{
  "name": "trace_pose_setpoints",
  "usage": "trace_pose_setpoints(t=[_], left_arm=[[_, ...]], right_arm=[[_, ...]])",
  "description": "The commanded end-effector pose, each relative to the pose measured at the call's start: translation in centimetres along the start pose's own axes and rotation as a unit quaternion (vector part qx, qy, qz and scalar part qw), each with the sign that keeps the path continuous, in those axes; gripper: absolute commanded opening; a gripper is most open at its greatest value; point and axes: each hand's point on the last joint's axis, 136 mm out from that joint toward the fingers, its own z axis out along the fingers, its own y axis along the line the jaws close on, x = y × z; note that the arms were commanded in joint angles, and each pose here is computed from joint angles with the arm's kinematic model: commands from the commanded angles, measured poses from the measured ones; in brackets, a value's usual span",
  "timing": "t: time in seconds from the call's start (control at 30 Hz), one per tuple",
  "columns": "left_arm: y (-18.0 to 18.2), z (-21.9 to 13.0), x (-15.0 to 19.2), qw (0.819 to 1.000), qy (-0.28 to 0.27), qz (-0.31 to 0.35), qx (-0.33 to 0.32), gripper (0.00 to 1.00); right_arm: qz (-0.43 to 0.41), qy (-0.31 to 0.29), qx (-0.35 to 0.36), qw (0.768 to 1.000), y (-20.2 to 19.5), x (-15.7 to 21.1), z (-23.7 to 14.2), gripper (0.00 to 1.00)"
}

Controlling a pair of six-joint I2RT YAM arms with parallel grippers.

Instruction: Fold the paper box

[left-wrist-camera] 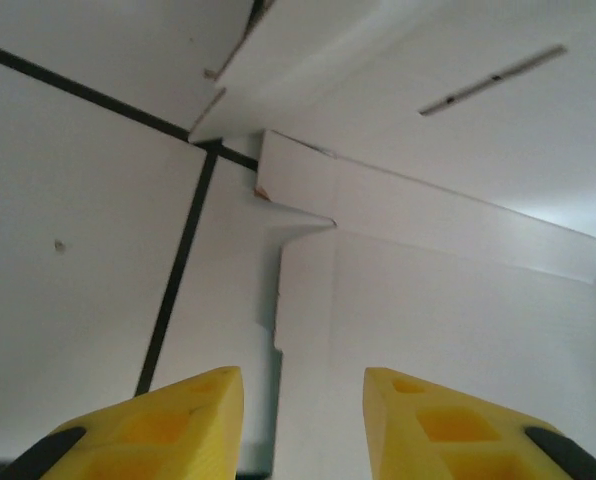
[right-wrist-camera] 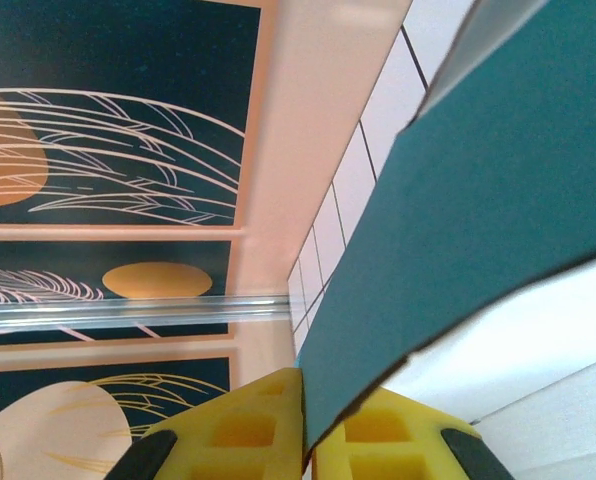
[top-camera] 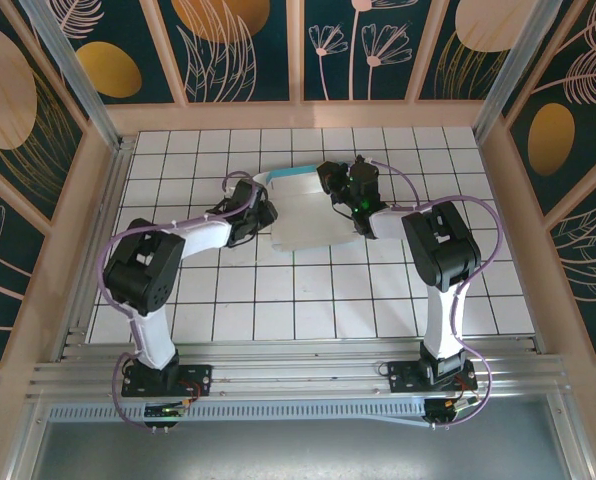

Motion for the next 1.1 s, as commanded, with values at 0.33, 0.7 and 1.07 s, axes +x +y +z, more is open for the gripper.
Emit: trace_pose_setpoints(t=[0.33, 0.7, 1.07], left_arm=[[0.0, 4.4, -3.1, 0.994, -0.024, 0.079, -0.074, 0.42], [0.9, 7.1, -1.8, 0.991, 0.013, 0.093, -0.094, 0.46], [-1.8, 2.3, -2.1, 0.988, -0.023, 0.150, 0.036, 0.53]], right_arm=[[-0.022, 0.010, 0.038, 0.999, -1.1, 0.7, -0.5, 0.10], [-0.026, 0.010, 0.038, 0.999, -0.9, 0.6, -0.4, 0.09], [0.045, -0.018, 0.053, 0.997, -1.6, -1.3, -0.2, 0.10]])
